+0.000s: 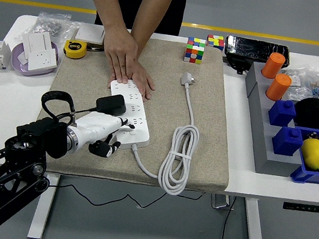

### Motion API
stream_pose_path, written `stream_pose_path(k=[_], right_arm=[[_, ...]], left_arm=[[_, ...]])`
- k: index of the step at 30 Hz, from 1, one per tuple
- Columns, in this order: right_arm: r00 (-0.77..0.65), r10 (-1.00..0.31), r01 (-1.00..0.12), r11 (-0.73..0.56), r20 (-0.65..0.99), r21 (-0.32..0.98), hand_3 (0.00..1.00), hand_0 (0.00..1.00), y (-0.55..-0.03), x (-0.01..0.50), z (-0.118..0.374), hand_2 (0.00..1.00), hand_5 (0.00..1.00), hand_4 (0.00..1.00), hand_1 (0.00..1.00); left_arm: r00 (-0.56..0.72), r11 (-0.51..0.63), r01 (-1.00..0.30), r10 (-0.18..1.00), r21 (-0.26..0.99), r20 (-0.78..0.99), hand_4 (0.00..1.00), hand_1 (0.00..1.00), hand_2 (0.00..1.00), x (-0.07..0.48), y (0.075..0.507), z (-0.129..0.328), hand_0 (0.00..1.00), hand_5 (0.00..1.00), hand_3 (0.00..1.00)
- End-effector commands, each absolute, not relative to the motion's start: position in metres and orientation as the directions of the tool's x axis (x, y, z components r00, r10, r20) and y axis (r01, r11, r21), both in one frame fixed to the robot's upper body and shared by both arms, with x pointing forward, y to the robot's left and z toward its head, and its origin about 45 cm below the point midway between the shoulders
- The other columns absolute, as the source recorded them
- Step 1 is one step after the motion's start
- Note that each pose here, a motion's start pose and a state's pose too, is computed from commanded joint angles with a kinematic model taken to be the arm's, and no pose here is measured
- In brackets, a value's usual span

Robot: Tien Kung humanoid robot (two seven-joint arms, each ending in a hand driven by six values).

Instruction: Pick up the plug,place it near the board,insert it into the board,press the button

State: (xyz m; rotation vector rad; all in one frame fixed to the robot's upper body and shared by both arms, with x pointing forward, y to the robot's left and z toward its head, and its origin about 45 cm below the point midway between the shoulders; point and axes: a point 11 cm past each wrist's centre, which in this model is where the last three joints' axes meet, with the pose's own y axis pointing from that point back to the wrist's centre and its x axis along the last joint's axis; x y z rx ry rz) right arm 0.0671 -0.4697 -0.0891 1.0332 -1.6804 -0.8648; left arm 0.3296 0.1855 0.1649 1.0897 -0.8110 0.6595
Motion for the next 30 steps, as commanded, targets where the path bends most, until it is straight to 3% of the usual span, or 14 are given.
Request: stream_pose_path(k=[30], right_arm=[[-0.197, -0.915, -0.248, 0.395, 0.353, 0.885, 0.883, 0.941, -0.4705, 0.0687, -0.0884, 0.84, 0.998, 0.998, 0.903]], left_arm=[[0.548, 0.335, -0.798, 0.058, 0.501, 0.835, 0.458, 0.042, 0.155, 0.33, 0.184, 0.1619, 0.159, 0.01, 0.817]])
